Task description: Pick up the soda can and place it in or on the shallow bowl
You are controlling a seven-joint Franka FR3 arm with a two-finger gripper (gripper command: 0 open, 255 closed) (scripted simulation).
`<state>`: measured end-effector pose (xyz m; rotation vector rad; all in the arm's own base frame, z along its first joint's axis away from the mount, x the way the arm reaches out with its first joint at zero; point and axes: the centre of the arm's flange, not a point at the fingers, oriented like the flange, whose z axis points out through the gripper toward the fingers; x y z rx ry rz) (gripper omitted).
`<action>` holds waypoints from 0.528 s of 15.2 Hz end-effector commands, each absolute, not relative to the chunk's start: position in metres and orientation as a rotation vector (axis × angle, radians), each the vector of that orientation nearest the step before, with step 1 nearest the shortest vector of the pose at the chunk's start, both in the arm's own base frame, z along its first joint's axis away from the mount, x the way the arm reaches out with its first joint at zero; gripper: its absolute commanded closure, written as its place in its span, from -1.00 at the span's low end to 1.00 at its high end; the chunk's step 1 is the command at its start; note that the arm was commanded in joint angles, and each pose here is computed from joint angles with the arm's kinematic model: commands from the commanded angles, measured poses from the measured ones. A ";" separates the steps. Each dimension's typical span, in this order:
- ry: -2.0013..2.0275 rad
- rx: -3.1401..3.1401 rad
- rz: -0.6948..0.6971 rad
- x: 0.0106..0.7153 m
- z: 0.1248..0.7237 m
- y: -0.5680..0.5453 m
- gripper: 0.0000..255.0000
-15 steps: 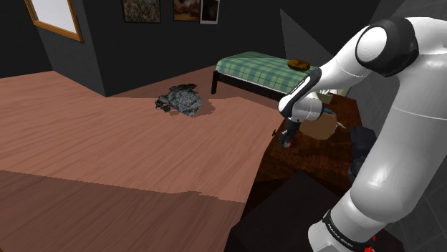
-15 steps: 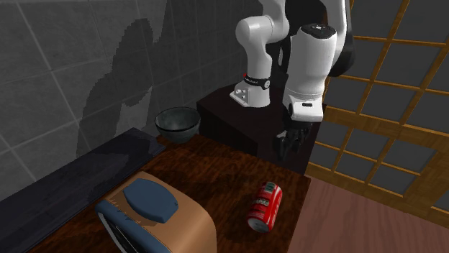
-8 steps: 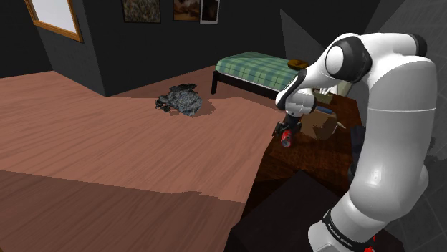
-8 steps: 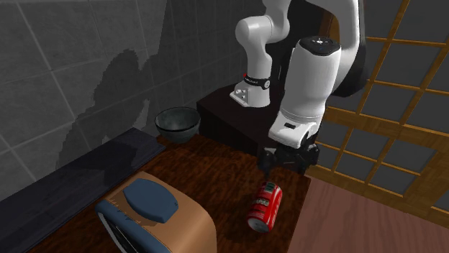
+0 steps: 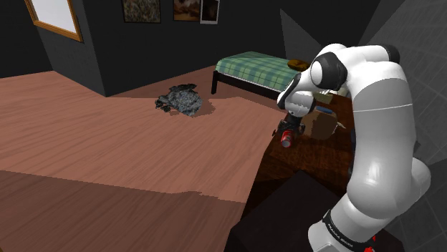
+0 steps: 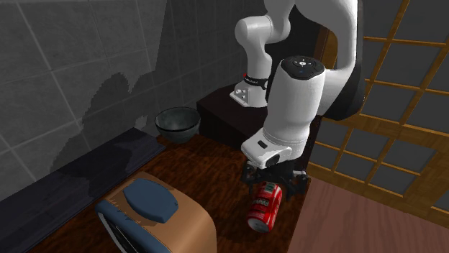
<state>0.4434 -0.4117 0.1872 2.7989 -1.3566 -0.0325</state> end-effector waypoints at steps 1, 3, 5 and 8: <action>-1.364 2.796 -0.032 0.443 0.177 -0.414 -1.00; -1.364 2.796 -0.032 0.443 0.166 -0.414 -1.00; -1.364 2.796 -0.032 0.442 0.163 -0.414 -1.00; -1.364 2.796 -0.032 0.442 0.163 -0.414 -1.00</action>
